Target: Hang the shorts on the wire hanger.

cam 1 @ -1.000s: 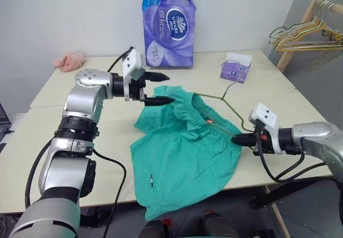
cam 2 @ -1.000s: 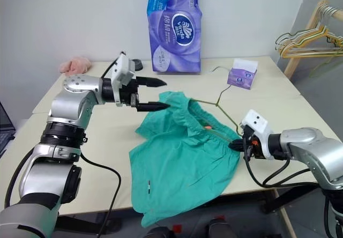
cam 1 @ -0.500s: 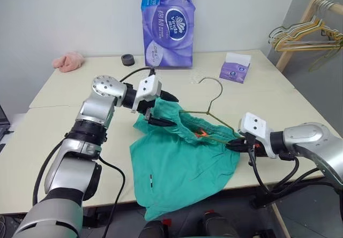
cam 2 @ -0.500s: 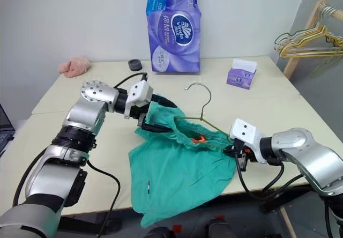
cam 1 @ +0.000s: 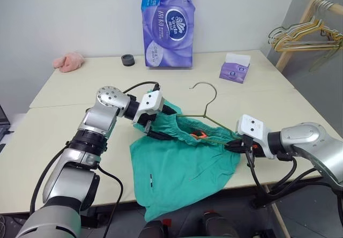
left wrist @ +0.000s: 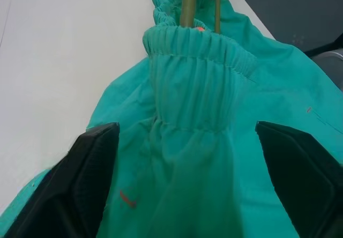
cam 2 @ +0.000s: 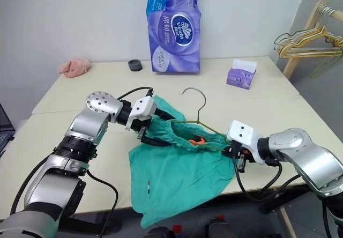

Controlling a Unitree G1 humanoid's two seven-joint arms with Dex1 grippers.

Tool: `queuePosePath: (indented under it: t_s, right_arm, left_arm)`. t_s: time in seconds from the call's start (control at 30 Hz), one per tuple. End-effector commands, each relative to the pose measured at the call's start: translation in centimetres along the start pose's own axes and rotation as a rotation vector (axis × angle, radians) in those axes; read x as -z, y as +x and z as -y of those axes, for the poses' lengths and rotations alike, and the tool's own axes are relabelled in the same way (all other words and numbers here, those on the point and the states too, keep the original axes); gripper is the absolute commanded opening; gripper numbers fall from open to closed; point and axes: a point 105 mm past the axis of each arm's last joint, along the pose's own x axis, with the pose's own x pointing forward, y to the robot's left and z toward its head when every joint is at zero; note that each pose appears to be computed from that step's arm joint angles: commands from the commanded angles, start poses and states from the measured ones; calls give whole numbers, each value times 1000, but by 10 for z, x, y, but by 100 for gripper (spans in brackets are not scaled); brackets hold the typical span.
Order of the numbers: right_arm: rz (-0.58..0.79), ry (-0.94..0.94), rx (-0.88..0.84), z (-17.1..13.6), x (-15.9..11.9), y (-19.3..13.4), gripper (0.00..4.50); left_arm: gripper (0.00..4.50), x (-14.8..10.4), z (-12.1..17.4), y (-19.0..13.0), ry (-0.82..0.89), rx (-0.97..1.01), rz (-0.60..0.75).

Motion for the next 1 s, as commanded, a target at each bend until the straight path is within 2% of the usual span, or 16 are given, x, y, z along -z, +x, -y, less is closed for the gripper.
queuePosePath:
  t_s: [0.03, 0.1, 0.13, 0.17, 0.4, 0.6, 0.63, 0.7, 0.77, 0.93, 1.0]
  right_arm:
    - [91, -98, 14, -1, -28, -5, 0]
    - [103, -113, 15, -1, -31, -5, 0]
    - [113, -125, 17, -1, -34, -5, 0]
    - [121, -132, 19, -1, -35, -5, 0]
    - [162, -240, 68, 3, -45, -6, 0]
    - [131, -373, 56, 3, -42, -10, 0]
    - [131, -389, 60, 3, -43, -11, 42]
    - [116, -408, 58, 5, -41, -15, 76]
    - [83, -414, 59, 9, -34, -21, 140]
    - [-66, -359, 161, 40, -7, -57, 301]
    - [-85, -259, 232, 53, 5, -76, 367]
  left_arm:
    - [308, -1, 7, 11, 22, 49, -7]
    - [242, 0, 8, 12, 15, 52, -5]
    - [226, 1, 9, 12, 14, 53, -5]
    - [184, 1, 9, 13, 14, 54, -5]
    - [1, 0, 11, 14, 6, 52, 6]
    - [1, 1, 10, 15, 2, 36, 9]
    - [0, 1, 10, 15, 2, 31, 8]
    - [0, 2, 9, 15, 2, 23, 2]
    - [0, 5, 9, 15, 9, 16, -12]
    - [0, 9, 9, 14, 12, -3, -25]
    - [0, 10, 8, 13, 13, -15, -30]
